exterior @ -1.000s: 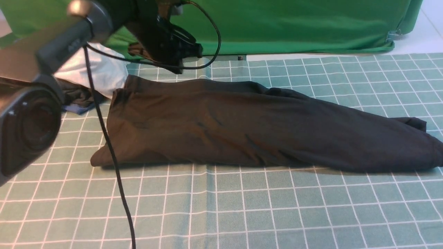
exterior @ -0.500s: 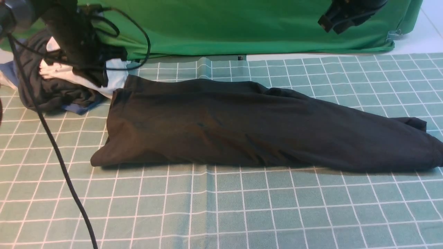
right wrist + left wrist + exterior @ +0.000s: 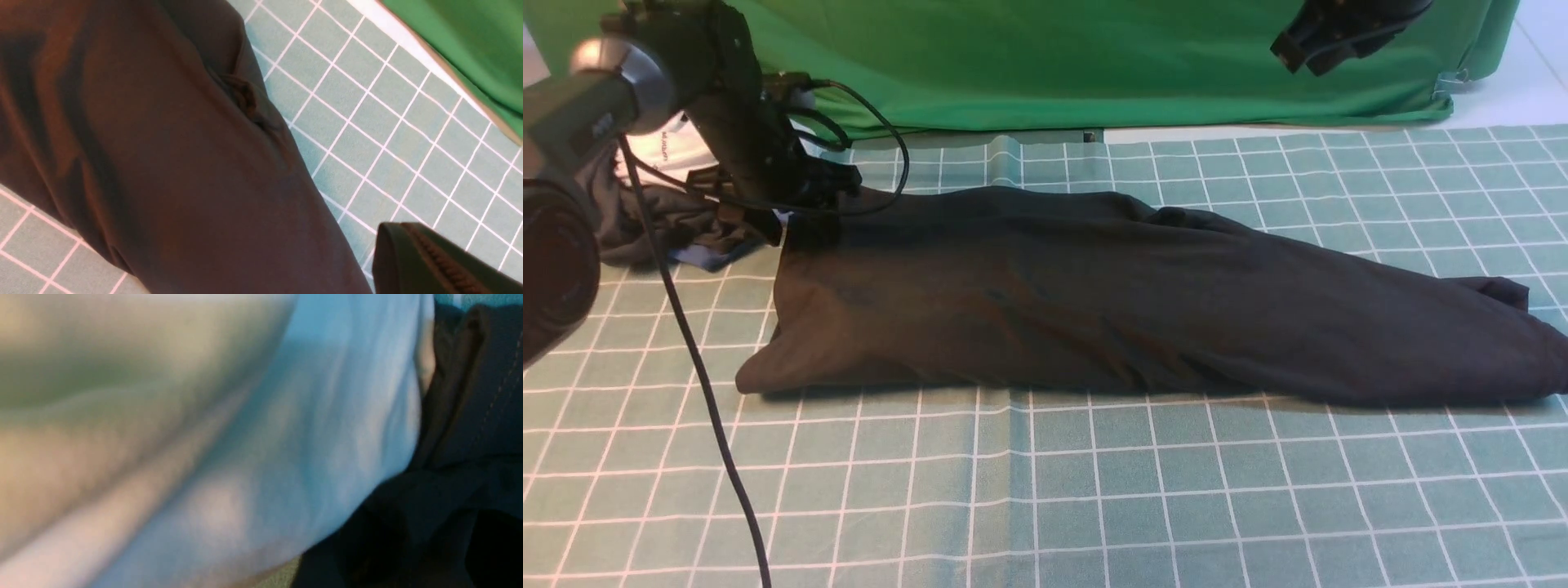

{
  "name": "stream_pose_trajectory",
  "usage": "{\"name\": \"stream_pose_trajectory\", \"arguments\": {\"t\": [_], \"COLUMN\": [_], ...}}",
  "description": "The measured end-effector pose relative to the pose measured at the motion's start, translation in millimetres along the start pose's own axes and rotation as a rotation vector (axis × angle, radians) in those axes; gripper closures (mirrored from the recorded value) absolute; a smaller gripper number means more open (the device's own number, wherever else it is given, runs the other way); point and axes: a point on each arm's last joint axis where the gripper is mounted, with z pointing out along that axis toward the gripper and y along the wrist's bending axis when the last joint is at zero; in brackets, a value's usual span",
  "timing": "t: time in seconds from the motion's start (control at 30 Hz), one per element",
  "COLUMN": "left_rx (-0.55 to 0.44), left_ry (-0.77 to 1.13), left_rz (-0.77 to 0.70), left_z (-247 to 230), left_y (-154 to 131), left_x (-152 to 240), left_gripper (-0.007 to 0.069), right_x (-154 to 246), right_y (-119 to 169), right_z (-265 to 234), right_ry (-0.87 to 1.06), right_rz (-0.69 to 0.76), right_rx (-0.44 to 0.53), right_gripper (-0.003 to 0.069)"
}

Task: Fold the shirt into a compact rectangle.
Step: 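Pull the folded dark garment lengthwise by its ends to straighten it flat on the table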

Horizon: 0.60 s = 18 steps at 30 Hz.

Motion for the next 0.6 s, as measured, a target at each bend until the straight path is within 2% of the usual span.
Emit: {"name": "stream_pose_trajectory", "arguments": {"t": [0.03, 0.1, 0.13, 0.2, 0.23, 0.47, 0.6], "left_rx": [0.000, 0.000, 0.000, 0.001, 0.004, 0.009, 0.017], "left_ry": [-0.001, -0.009, -0.009, -0.017, -0.018, -0.058, -0.159], "left_rz": [0.002, 0.011, 0.012, 0.039, 0.048, 0.060, 0.087], "left_z": [0, 0, 0, 0, 0, -30, -78], "left_y": [0, 0, 0, 0, 0, -2, -6], "left_x": [0, -1, -1, -2, -2, -4, -8], "left_gripper": [0.0229, 0.0400, 0.0417, 0.0558, 0.0587, 0.0613, 0.0613], "right_x": [0, 0, 0, 0, 0, 3, 6], "right_y": [0, 0, 0, 0, 0, -5, -12], "right_z": [0, 0, 0, 1, 2, 14, 33], "right_ry": [0.000, -0.001, -0.001, -0.002, 0.000, 0.038, 0.069], "right_rz": [0.000, -0.003, -0.003, -0.003, -0.003, 0.011, 0.028], "right_rx": [0.000, 0.000, 0.000, 0.001, 0.000, -0.007, -0.008], "right_gripper": [0.0657, 0.0657, 0.0657, 0.0657, 0.0657, 0.0657, 0.0636]}}
